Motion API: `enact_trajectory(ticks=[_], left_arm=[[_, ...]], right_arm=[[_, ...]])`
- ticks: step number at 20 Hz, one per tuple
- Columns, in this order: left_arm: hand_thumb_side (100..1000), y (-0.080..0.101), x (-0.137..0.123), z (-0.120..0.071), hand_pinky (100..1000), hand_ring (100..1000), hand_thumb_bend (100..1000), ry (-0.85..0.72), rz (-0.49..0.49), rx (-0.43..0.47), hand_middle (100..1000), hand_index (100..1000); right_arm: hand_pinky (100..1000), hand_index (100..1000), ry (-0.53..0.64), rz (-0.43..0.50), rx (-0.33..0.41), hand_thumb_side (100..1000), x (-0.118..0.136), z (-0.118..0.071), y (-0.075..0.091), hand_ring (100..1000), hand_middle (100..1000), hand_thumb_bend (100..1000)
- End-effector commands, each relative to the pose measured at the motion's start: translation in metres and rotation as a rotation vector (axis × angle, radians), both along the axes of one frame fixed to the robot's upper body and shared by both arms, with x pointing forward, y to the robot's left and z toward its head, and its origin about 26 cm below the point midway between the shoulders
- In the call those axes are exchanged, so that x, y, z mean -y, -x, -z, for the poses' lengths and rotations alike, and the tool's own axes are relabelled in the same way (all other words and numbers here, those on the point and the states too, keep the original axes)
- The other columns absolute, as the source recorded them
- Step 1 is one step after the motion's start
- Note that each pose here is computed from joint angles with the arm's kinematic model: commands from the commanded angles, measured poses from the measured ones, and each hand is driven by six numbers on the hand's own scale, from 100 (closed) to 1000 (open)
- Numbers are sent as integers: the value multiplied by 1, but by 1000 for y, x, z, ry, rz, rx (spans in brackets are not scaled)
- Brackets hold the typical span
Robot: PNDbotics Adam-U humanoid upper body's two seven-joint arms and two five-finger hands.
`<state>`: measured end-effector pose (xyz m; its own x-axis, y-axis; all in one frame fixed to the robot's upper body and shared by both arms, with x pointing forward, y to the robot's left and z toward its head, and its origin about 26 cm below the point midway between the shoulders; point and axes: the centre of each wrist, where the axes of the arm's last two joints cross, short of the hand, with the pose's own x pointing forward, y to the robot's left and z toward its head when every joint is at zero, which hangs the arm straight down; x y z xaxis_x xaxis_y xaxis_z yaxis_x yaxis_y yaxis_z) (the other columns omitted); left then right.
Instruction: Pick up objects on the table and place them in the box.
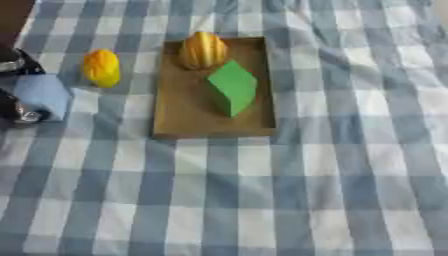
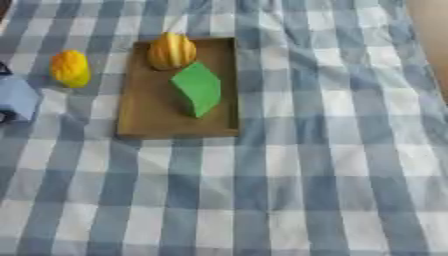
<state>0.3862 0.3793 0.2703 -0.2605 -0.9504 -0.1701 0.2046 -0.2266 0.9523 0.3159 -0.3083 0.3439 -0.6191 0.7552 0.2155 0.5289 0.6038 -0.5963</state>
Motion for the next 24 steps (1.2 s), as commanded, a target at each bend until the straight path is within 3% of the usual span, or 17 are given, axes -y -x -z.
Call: enact_trajectory(ticks=[1,4,5,6,11,17,24], left_arm=[[283,12,15,-41,746,685,145,5,71,134,578,717],[285,18,48,-65,752,669,100,39,216,228,569,713],[380,20,63,-71,746,664,100,48,273,246,567,711],[285,22,75,-76,741,660,100,59,320,256,564,710],[307,20,128,-94,726,644,100,138,481,265,556,705],[321,-1,160,-87,720,643,100,161,515,220,552,701],[331,-22,169,-67,731,667,117,105,478,127,565,709]], right_arm=[[827,829,12,12,33,837,5,-11,5,737,677,100],[827,829,9,6,40,829,5,-13,6,737,678,100],[826,829,8,0,43,835,4,-14,6,737,678,100],[827,828,8,-6,44,826,3,-15,6,737,678,100],[827,828,18,-27,35,828,-2,-15,5,737,679,100],[827,828,14,-34,32,833,-4,-15,4,737,678,100],[827,829,9,-40,28,842,-5,-14,2,736,677,100]])
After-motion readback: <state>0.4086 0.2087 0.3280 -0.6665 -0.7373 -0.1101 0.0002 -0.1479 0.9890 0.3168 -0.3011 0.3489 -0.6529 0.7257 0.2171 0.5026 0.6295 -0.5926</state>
